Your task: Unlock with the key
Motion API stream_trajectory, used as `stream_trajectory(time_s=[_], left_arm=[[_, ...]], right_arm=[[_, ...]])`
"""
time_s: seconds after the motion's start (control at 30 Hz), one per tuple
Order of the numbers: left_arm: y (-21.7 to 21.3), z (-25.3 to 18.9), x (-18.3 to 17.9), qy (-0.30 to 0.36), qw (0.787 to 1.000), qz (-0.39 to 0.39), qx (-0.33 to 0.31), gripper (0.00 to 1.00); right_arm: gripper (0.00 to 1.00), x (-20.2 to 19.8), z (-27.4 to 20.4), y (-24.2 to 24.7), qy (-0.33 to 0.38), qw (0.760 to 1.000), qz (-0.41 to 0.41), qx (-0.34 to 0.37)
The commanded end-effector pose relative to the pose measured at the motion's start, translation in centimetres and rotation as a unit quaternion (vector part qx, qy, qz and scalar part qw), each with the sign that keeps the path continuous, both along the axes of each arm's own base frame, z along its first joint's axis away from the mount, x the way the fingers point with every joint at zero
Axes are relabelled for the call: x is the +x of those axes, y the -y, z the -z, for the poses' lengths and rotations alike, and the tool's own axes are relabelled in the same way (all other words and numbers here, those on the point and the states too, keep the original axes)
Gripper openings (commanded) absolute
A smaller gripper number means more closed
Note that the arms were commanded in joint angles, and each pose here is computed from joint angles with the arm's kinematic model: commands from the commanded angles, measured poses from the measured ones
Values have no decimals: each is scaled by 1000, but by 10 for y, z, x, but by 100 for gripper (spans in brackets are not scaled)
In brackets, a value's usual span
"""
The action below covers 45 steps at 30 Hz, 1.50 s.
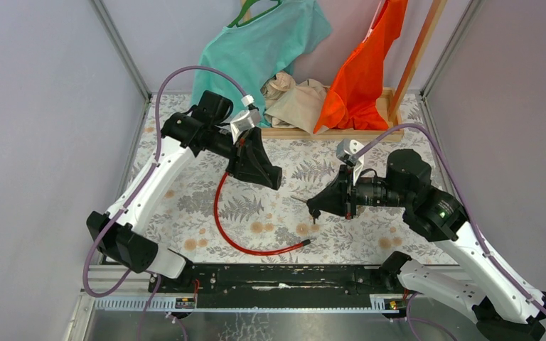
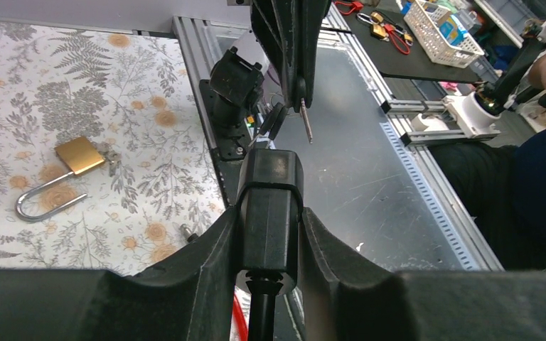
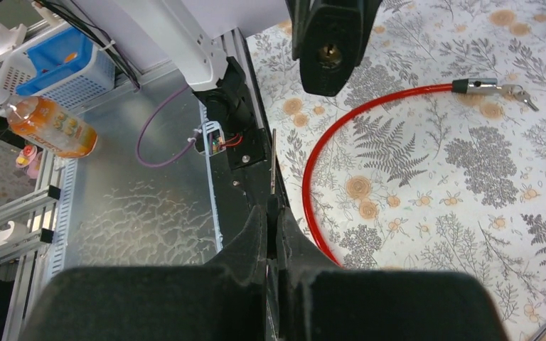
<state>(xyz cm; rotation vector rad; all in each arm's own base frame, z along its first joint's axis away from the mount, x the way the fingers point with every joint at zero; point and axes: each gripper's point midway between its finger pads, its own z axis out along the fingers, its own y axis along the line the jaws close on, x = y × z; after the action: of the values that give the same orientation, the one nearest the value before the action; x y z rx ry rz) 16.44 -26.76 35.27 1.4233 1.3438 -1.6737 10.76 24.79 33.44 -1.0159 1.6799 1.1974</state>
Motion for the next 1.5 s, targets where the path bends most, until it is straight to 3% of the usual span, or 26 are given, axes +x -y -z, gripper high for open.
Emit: stream_trajectory(time_s=[0.0, 0.53, 1.47], left_arm=[[-5, -42, -35, -35, 995, 68, -60, 0], [-4, -64, -67, -50, 992, 107, -49, 0], [-2, -44, -51, -52, 993, 94, -42, 0]], right_arm=[[0, -10, -40, -2, 53, 997, -34, 50], [0, -15, -68, -13, 44, 993, -65, 89], [0, 24, -48, -20, 22, 999, 14, 42]])
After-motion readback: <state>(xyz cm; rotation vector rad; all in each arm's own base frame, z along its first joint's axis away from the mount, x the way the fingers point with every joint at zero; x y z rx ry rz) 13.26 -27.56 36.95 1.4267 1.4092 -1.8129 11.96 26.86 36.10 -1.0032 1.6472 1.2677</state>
